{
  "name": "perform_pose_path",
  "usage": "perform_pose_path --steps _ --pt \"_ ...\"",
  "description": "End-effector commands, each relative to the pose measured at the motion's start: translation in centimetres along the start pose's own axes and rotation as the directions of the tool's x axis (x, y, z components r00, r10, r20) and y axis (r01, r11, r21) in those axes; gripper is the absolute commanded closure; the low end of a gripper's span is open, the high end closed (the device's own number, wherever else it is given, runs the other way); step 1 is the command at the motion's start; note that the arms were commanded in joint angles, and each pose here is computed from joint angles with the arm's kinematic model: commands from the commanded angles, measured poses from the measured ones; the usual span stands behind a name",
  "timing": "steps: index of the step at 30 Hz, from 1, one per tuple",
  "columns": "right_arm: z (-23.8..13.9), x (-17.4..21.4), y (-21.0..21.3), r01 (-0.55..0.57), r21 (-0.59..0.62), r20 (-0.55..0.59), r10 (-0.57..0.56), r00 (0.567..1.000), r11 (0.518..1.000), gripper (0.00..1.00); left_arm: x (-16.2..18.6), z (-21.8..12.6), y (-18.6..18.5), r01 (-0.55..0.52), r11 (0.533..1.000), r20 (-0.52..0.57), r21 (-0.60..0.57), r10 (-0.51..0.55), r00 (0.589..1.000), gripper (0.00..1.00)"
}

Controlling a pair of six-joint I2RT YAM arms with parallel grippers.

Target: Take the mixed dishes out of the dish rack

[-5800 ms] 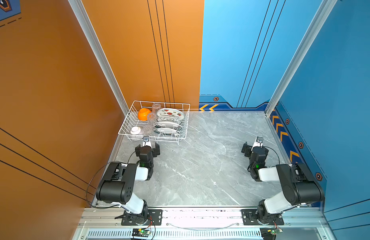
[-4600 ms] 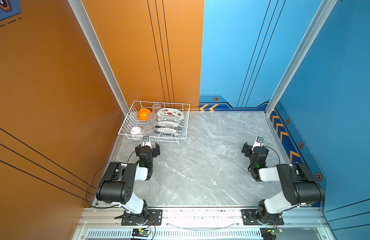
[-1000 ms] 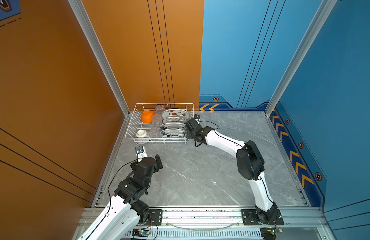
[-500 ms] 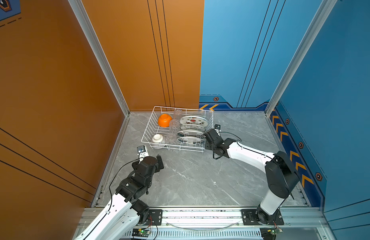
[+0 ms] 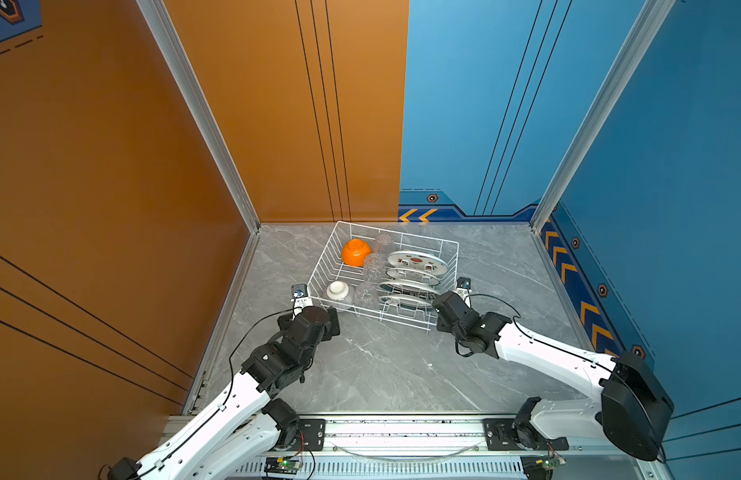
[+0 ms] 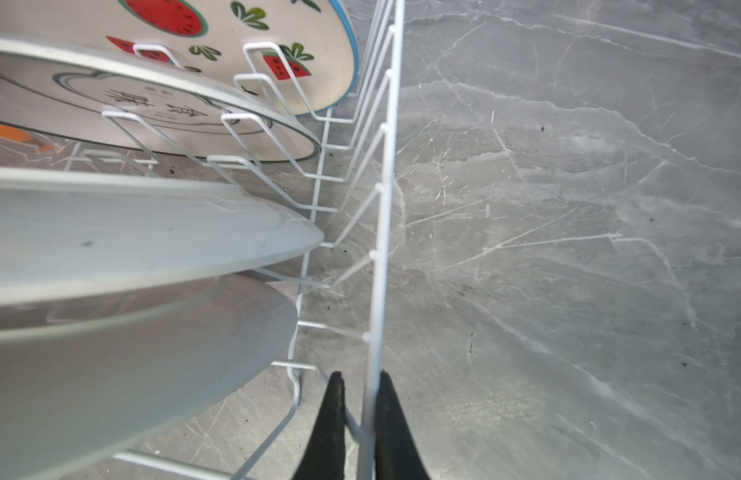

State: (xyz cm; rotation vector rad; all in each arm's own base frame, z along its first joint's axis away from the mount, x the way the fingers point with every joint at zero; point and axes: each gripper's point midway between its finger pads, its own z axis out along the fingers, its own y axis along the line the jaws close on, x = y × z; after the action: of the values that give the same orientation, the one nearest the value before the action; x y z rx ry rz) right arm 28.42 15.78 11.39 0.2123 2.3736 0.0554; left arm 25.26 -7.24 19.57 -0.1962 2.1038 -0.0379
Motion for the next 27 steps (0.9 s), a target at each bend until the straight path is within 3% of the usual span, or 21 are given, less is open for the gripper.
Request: perform_pose_path --steps 1,9,12,19,22,27 --pt "-0.8 6.2 -8.3 0.252 0.226 -0.214 -0.205 0.955 0.941 1.0 -1.5 -0.6 -0.9 -0.002 1.0 0.041 0.01 0.002 0.999 0.02" --pt "-2.8 5.8 -11.8 0.146 0.236 -0.182 -0.103 0.978 0.961 1.0 -1.1 -0.9 -2.7 -0.068 0.997 0.033 0.044 0.067 0.997 0.02" --pt "-3.6 5.5 -11.3 0.096 0.163 -0.172 -0.068 0.983 0.982 0.99 -0.9 -1.0 -2.9 -0.08 0.996 0.033 0.051 0.078 0.996 0.02" --pt "-7.8 3.0 -9.6 0.062 -0.011 -0.089 -0.063 0.994 0.998 0.64 -0.3 -1.3 -3.7 -0.109 0.989 0.02 0.1 0.107 0.994 0.02" --pt "-9.4 2.2 -9.1 0.041 -0.076 -0.056 -0.046 0.997 0.996 0.56 -0.1 -1.4 -4.0 -0.108 0.987 0.025 0.122 0.106 0.994 0.02" --pt "-10.5 1.6 -7.8 0.029 -0.163 -0.031 -0.034 0.999 0.986 0.53 0.3 -1.5 -4.0 -0.108 0.983 0.024 0.145 0.106 0.994 0.02"
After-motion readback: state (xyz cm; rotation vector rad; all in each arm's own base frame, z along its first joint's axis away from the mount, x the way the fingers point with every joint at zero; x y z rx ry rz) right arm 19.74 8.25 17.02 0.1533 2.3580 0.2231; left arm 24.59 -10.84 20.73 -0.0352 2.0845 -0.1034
